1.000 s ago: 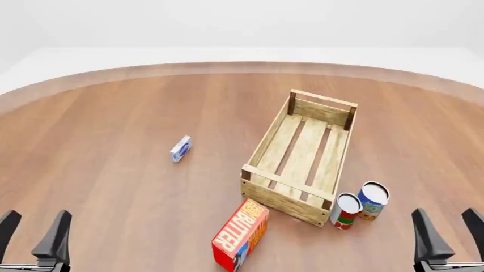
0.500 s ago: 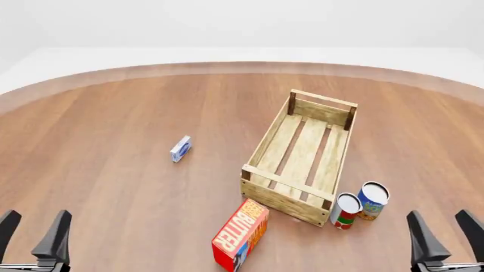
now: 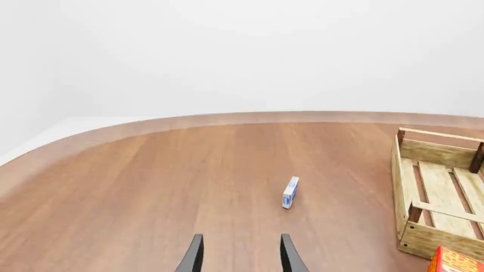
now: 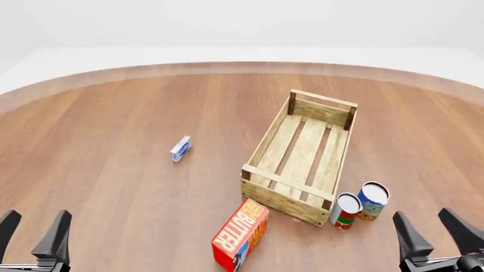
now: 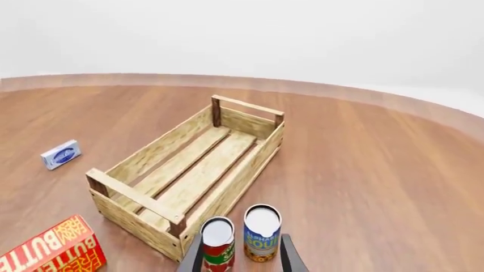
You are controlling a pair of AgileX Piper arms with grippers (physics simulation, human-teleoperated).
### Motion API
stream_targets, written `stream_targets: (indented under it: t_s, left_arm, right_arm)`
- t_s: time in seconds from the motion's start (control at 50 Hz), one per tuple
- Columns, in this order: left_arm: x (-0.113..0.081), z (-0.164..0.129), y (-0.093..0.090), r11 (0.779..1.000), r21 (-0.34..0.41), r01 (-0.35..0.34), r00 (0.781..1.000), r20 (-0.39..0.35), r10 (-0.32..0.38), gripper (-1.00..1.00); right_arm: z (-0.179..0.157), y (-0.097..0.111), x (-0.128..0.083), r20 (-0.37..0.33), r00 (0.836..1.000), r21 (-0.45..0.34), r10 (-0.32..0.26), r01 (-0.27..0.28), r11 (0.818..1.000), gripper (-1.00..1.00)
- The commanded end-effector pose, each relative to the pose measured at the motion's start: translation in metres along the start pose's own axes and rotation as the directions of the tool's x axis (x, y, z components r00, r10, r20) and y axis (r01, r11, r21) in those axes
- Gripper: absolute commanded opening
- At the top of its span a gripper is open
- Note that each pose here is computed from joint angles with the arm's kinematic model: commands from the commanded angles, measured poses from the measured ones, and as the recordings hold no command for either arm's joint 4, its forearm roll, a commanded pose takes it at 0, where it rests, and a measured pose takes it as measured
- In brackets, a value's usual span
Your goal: Pick up the tomato sauce, and put it in the wooden tray.
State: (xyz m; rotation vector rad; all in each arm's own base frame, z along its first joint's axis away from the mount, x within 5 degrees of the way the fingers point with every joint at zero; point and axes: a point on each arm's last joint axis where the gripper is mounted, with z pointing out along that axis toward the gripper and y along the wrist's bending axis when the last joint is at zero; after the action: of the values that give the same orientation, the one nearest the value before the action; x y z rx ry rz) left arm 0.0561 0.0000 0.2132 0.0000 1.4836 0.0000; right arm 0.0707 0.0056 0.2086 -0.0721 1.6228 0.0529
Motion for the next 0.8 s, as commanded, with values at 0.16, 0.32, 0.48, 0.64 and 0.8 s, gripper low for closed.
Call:
stream_targets:
  t_s: [0.16,0.32,0.48,0.64,0.8]
  left_arm:
    - [0.000,0.000,0.000,1.000,0.000,0.000,1.000,0.000,0.000,1.00]
    - [0.000,0.000,0.000,1.000,0.000,0.000,1.000,0.000,0.000,1.00]
    - [0.000,0.000,0.000,1.000,0.000,0.000,1.000,0.000,0.000,1.00]
    - [0.000,0.000,0.000,1.000,0.000,0.000,1.000,0.000,0.000,1.00]
    - [0.000,0.000,0.000,1.000,0.000,0.000,1.000,0.000,0.000,1.00]
  right_arm:
    - [0.014,0.002,0.000,-0.075,0.997,-0.031,-0.026,0.024,0.999,1.00]
    - [0.017,0.004,-0.001,-0.094,0.995,-0.044,-0.029,0.025,0.999,1.00]
    - [0.019,0.005,0.001,-0.119,0.993,-0.055,-0.026,0.019,0.998,1.00]
    - [0.020,0.005,-0.003,-0.132,0.991,-0.062,-0.028,0.020,0.998,1.00]
    - [0.022,0.006,-0.003,-0.147,0.989,-0.071,-0.036,0.025,0.997,1.00]
